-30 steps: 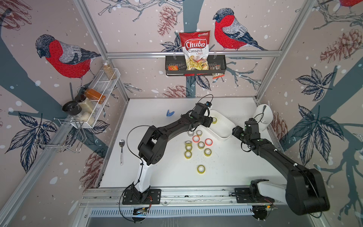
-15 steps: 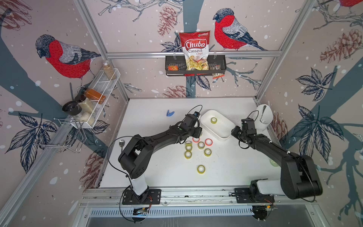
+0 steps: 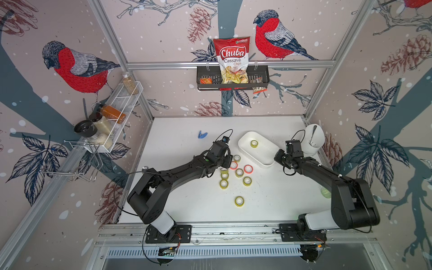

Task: Put the transparent tape into the storage box
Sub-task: Move the storage box to the center of the board.

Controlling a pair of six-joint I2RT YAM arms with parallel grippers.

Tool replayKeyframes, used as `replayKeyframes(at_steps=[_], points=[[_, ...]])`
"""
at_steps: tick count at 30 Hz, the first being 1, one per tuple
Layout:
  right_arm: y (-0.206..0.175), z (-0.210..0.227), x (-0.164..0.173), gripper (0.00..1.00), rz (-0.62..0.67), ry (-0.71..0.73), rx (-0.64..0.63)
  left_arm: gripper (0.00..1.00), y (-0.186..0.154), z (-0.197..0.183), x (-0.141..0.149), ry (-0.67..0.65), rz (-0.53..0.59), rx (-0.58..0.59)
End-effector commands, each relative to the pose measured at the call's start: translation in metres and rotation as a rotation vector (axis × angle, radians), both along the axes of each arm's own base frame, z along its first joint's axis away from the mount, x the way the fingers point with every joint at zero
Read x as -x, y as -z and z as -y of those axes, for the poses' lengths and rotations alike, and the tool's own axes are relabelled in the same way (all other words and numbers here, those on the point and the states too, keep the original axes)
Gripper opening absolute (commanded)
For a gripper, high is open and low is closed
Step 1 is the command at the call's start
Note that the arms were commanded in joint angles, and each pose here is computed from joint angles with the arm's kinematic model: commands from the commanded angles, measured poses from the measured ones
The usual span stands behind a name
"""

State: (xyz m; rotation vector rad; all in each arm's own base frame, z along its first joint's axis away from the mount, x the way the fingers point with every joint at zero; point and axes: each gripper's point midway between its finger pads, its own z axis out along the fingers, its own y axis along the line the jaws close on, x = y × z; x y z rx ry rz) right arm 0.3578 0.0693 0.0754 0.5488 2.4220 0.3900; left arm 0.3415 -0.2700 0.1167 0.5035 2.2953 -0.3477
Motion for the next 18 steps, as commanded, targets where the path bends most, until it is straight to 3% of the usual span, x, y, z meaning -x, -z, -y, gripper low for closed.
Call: replayKeyframes(at_steps=[1, 12, 15, 18], points=[[0.003, 0.003, 0.012, 0.17, -0.026, -0.013, 0.022, 0.64, -0.005, -0.008, -0.002, -0.024, 0.024, 0.016], [0.0, 0.01, 0.039, 0.16, -0.025, -0.022, 0.029, 0.64, -0.009, -0.022, 0.004, -0.038, 0.028, 0.035], [0.003, 0.016, 0.04, 0.3, -0.031, -0.006, 0.034, 0.64, -0.006, -0.023, 0.006, -0.037, 0.021, 0.031], [0.001, 0.023, 0.038, 0.53, -0.025, 0.016, 0.03, 0.66, -0.003, -0.024, 0.008, -0.038, 0.014, 0.03]])
